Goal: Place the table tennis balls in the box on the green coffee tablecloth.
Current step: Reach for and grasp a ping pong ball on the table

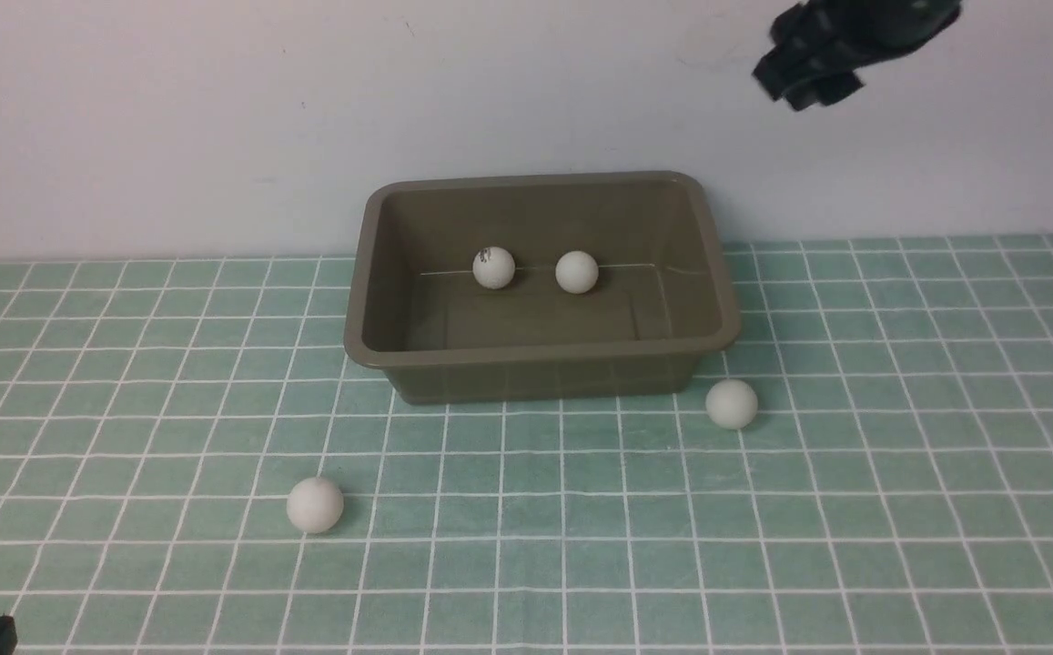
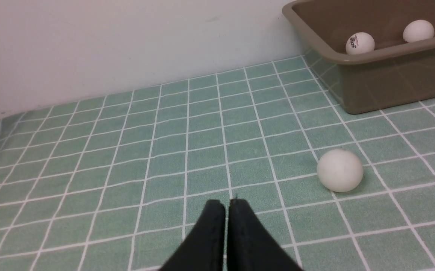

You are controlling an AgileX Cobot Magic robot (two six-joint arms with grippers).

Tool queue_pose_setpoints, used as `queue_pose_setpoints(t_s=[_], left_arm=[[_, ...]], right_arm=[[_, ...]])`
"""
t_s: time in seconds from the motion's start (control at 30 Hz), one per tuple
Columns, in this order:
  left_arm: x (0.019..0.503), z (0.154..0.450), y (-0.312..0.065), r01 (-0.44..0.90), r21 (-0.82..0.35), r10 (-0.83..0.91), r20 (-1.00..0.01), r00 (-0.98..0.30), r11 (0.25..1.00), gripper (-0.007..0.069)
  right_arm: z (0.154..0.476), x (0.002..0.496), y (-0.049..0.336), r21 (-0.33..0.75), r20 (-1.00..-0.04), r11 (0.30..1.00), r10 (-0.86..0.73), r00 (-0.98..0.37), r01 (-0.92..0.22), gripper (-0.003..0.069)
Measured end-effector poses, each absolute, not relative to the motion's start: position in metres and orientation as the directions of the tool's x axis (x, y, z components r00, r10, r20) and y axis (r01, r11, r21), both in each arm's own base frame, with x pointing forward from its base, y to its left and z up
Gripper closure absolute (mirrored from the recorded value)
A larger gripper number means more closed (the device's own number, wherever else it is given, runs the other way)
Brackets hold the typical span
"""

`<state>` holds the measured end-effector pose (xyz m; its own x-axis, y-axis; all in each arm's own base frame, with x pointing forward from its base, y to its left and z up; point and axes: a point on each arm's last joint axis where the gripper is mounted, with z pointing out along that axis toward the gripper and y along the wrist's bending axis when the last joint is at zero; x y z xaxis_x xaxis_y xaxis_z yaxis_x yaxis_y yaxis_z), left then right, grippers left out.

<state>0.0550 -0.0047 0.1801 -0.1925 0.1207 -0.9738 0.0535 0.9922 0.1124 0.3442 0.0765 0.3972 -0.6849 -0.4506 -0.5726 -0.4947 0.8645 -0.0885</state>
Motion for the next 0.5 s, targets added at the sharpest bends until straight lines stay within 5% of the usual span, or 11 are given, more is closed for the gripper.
queue_pose_setpoints(t_s=[0.2,0.5], left_arm=[[0.055,0.18,-0.005,0.054,0.112,0.121,-0.974,-0.193,0.992,0.0629],[0.055,0.18,-0.005,0.054,0.112,0.121,-0.974,-0.193,0.992,0.0629]], right_arm=[[0.362,0.304,0.058,-0.049,-0.515,0.871,-0.442,-0.735,-0.489,0.0252],[0.292,0.273,0.07,-0.13,-0.607,0.831,-0.498,-0.62,-0.541,0.0252]])
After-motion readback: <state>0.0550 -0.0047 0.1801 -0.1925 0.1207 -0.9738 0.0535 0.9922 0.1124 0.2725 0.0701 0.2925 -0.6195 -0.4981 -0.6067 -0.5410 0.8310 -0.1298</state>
